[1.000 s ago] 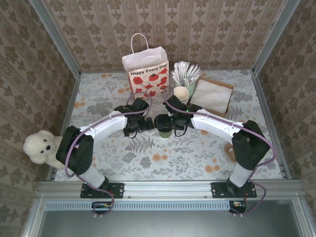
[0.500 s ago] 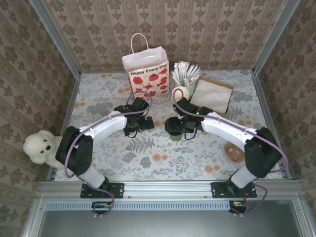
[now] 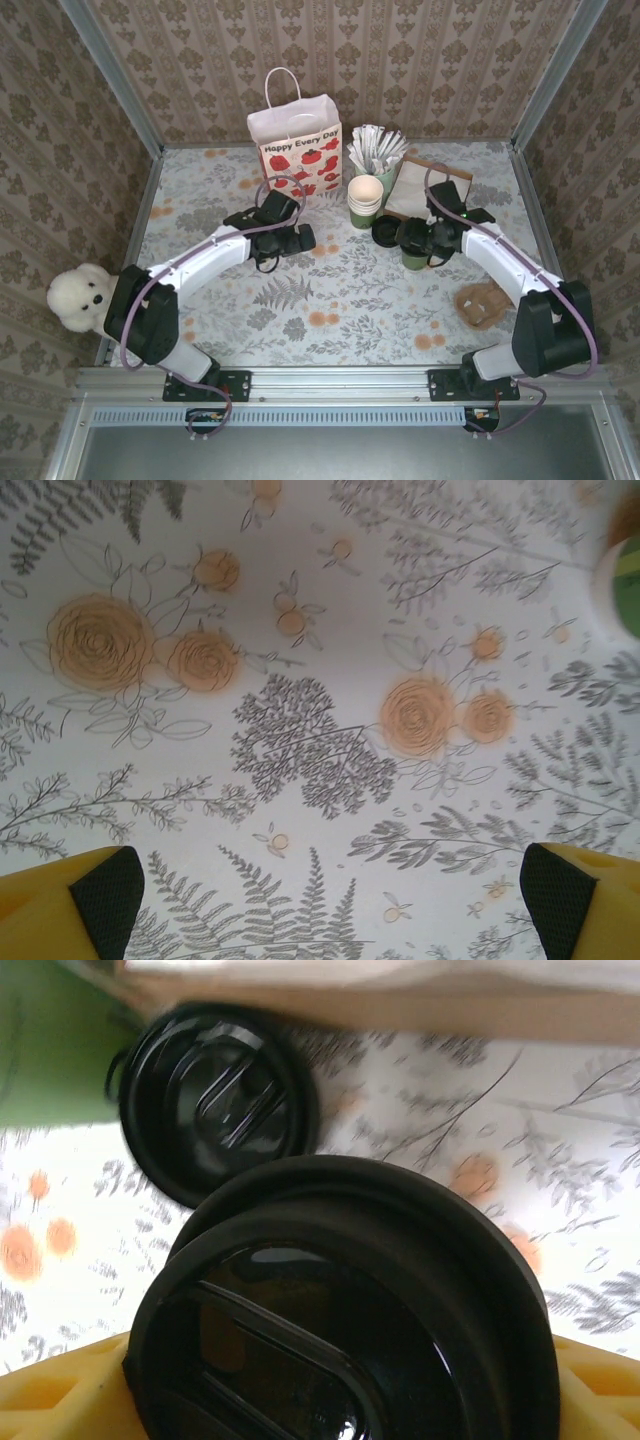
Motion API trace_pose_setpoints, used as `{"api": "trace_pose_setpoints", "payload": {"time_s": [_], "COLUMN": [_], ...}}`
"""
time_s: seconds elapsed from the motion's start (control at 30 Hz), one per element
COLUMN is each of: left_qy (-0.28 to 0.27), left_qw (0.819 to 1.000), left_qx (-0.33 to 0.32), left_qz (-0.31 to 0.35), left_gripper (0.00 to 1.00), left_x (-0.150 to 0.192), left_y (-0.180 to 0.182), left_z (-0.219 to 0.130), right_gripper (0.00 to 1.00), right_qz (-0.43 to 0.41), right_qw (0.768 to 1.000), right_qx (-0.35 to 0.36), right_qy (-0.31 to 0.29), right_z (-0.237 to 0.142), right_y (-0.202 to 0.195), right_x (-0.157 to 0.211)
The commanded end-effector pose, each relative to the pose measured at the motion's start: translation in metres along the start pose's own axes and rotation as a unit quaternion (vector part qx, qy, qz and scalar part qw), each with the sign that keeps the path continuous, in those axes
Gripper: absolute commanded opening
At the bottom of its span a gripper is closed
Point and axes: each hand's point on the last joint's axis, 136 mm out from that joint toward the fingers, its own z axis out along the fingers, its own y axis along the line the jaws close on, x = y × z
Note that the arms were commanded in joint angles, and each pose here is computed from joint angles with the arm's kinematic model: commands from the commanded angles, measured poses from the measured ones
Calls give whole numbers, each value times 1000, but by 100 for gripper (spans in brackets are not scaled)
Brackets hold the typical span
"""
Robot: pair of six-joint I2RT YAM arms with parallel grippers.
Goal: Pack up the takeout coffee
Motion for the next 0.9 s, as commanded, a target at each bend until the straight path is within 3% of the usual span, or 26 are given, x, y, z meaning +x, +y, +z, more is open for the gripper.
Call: {"api": "trace_pose_setpoints", "payload": {"time_s": [0.0, 0.4, 0.63, 0.87], "left_qy": [-48, -109, -137, -138], "left_qw": [999, 992, 989, 987], "left_qx": [25, 56, 59, 74], "left_qz": [10, 19, -4, -32], "left_gripper": [100, 100, 100, 100], "left_x": [-15, -42, -47, -65], "left_y": [-9, -15, -6, 2], "left_z": [-15, -37, -45, -55], "right_gripper": [77, 77, 77, 79], "right_qz": [17, 68, 85, 77], "right_qw": [1000, 995, 992, 994], "right_qx": [19, -10, -69, -58], "right_qy": [-8, -73, -59, -42], "right_z": [9, 29, 45, 62], "right_y": [-18, -16, 16, 30], "right_x": [-22, -105, -133, -139]}}
